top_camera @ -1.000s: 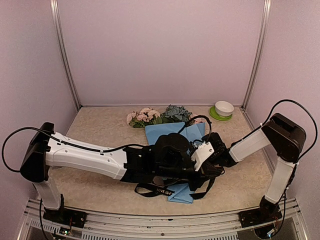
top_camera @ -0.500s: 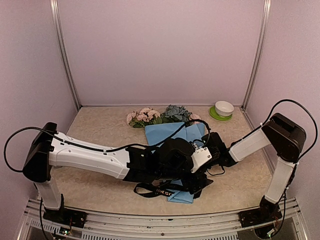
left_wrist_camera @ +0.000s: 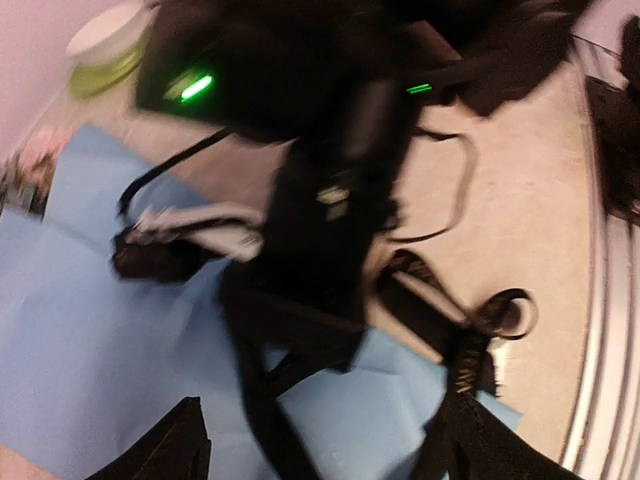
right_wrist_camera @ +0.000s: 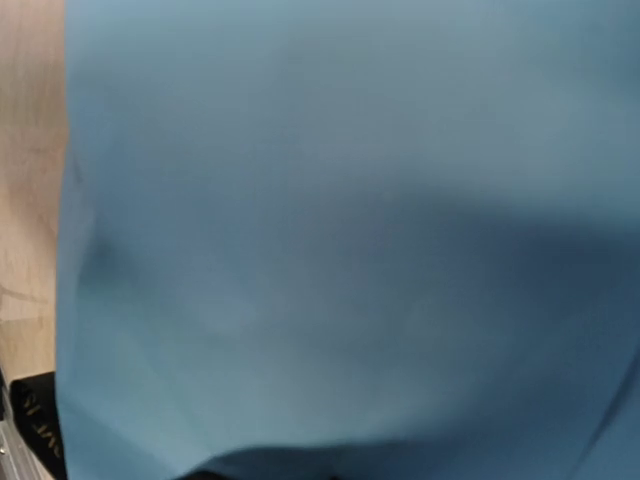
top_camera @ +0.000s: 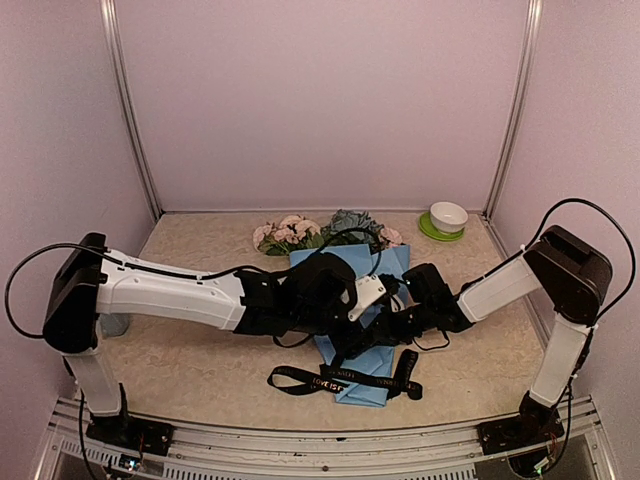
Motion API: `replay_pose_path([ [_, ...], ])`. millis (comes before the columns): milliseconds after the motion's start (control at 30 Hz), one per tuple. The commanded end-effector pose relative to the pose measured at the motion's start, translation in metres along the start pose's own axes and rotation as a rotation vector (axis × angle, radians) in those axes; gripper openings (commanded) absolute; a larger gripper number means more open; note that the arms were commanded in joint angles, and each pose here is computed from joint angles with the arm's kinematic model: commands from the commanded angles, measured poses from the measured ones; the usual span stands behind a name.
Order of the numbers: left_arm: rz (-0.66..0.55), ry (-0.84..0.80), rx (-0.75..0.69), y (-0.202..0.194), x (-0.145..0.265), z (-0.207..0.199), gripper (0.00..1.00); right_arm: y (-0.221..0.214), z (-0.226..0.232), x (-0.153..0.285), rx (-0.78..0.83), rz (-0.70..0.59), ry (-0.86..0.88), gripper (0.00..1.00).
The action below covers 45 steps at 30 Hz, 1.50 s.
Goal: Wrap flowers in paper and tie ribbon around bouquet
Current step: Cross the ribbon over the folded bouquet.
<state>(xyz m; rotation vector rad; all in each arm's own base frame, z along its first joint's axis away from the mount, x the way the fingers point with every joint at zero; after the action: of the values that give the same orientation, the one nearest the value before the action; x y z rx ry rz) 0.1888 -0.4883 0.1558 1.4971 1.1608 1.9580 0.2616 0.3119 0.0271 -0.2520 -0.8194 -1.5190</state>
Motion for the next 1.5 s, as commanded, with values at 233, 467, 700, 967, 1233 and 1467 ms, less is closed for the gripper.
replay_pose_path([
  [233,0.257,-0.067,0.118,-0.101,-0.021,0.018,0.96,-0.001,-0.002,0.002,0.012,0.006,-0.027,0.0],
  [467,0.319,-0.151,0.133,-0.121,-0.025,0.013,0.95,0.0,-0.001,0.002,0.019,0.004,-0.025,0.0],
  [700,0.385,-0.029,0.092,-0.137,-0.026,0.033,0.82,-0.003,-0.002,0.002,0.017,0.007,-0.023,0.0],
  [967,0.315,-0.026,0.114,-0.118,-0.028,0.034,0.32,-0.004,-0.002,0.004,0.018,0.006,-0.022,0.0],
  [1233,0.237,0.044,0.123,-0.096,-0.032,0.048,0.0,-0.008,-0.003,0.005,0.013,0.013,-0.017,0.0],
  [1467,0.185,0.395,0.116,-0.076,-0.027,0.1,0.0,-0.007,0.001,0.007,0.026,0.015,-0.011,0.0],
])
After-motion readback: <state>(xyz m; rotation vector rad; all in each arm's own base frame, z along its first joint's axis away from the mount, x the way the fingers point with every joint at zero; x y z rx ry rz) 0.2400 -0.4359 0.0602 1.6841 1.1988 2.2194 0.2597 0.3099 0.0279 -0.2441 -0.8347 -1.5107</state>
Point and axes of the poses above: each gripper's point midway between its finger pads, its own x axis back along the fingers, its own z axis along the line the jaws close on, y = z × x, the point moved 1 cm from there along x, back along the fingers, and after that the axes turned 3 degrees about x, right-handed, at the moved point
